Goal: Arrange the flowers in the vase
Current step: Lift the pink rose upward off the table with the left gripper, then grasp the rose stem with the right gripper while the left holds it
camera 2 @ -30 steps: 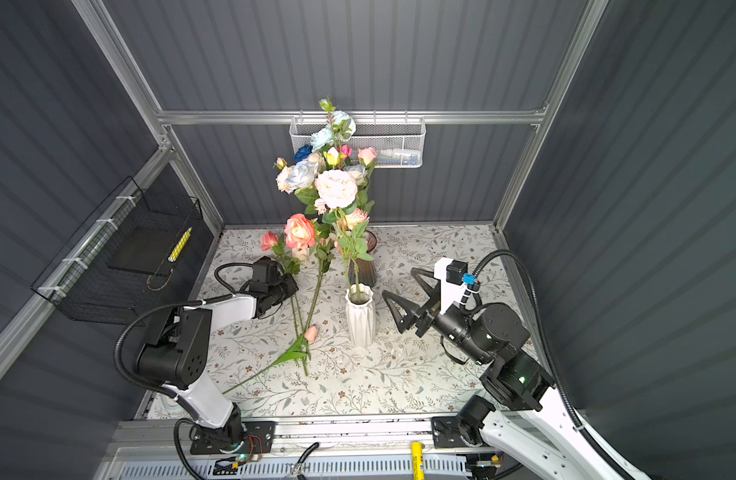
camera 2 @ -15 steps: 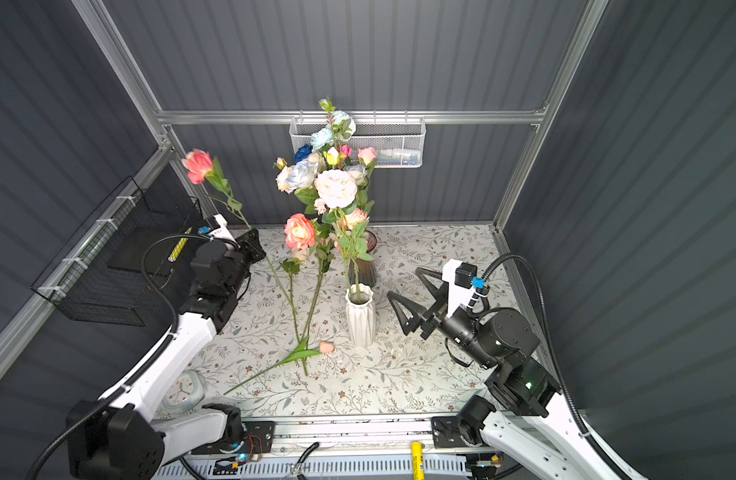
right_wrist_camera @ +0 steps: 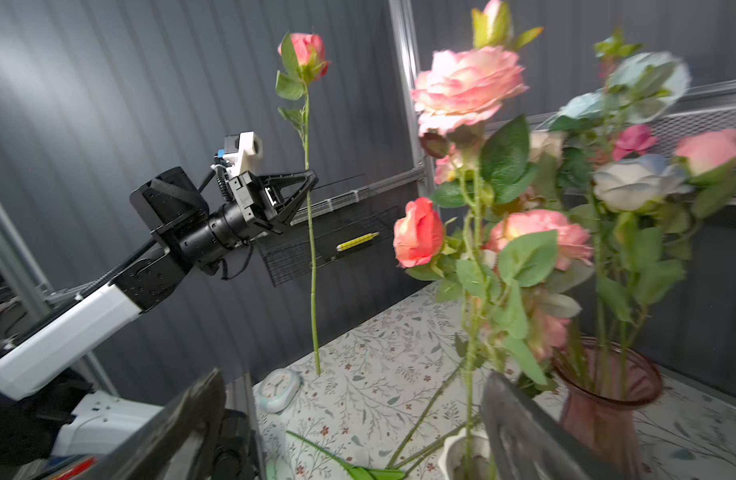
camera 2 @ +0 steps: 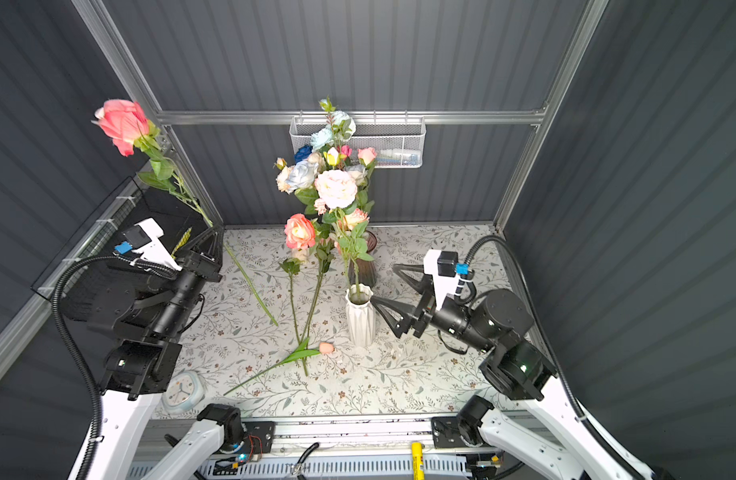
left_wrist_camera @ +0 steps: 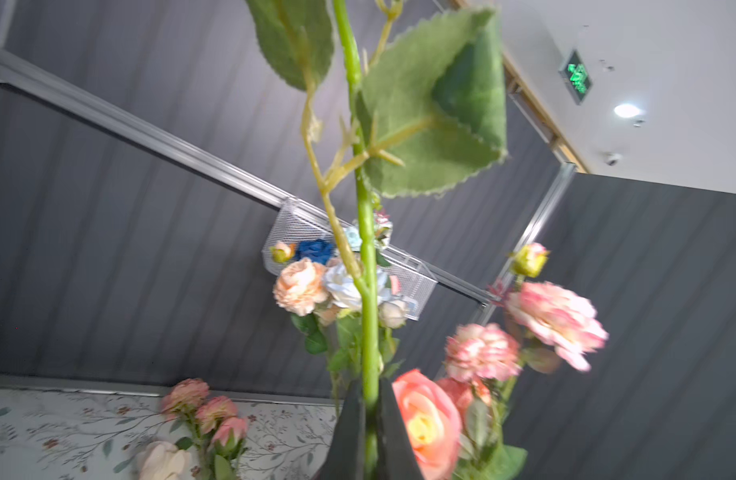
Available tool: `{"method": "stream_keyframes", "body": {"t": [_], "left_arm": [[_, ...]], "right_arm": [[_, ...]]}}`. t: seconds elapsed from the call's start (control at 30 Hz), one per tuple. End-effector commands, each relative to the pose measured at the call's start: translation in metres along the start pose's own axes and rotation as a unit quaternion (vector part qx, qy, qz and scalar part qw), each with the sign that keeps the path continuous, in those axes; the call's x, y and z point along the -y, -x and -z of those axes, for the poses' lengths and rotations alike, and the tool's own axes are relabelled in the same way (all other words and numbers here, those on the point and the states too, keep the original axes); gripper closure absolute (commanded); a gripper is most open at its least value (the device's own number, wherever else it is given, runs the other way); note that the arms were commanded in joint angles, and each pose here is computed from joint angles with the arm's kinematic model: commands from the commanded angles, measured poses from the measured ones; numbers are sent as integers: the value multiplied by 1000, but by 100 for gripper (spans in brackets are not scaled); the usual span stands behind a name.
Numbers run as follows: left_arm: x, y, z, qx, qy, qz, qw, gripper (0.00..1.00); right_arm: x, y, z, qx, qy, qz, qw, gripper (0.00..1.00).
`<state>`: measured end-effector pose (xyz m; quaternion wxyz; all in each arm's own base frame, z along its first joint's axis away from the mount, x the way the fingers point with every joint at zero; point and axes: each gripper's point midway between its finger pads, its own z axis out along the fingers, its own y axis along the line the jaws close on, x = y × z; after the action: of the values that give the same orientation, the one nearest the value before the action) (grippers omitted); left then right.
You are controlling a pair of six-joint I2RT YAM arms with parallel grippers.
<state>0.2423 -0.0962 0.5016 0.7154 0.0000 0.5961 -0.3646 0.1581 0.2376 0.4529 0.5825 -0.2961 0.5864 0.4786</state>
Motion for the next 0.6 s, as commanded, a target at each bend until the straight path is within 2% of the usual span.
{"method": "stream_keyframes", "body": {"t": [0.0, 0.2, 0.4, 0.57], "left_arm": [[39, -21, 12, -74, -102, 25, 992, 100], [68, -40, 26, -117, -200, 60, 971, 100], [87, -47, 43, -131, -265, 61, 953, 100], [93, -52, 50, -140, -287, 67, 945, 100]], "right_arm": [[-30, -19, -19, -55, 89, -8, 994, 11], [-64, -51, -70, -119, 131, 17, 984, 18], [-83, -65, -117, -135, 164, 9, 977, 26], [-97, -68, -145, -129, 192, 3, 973, 29]]}}
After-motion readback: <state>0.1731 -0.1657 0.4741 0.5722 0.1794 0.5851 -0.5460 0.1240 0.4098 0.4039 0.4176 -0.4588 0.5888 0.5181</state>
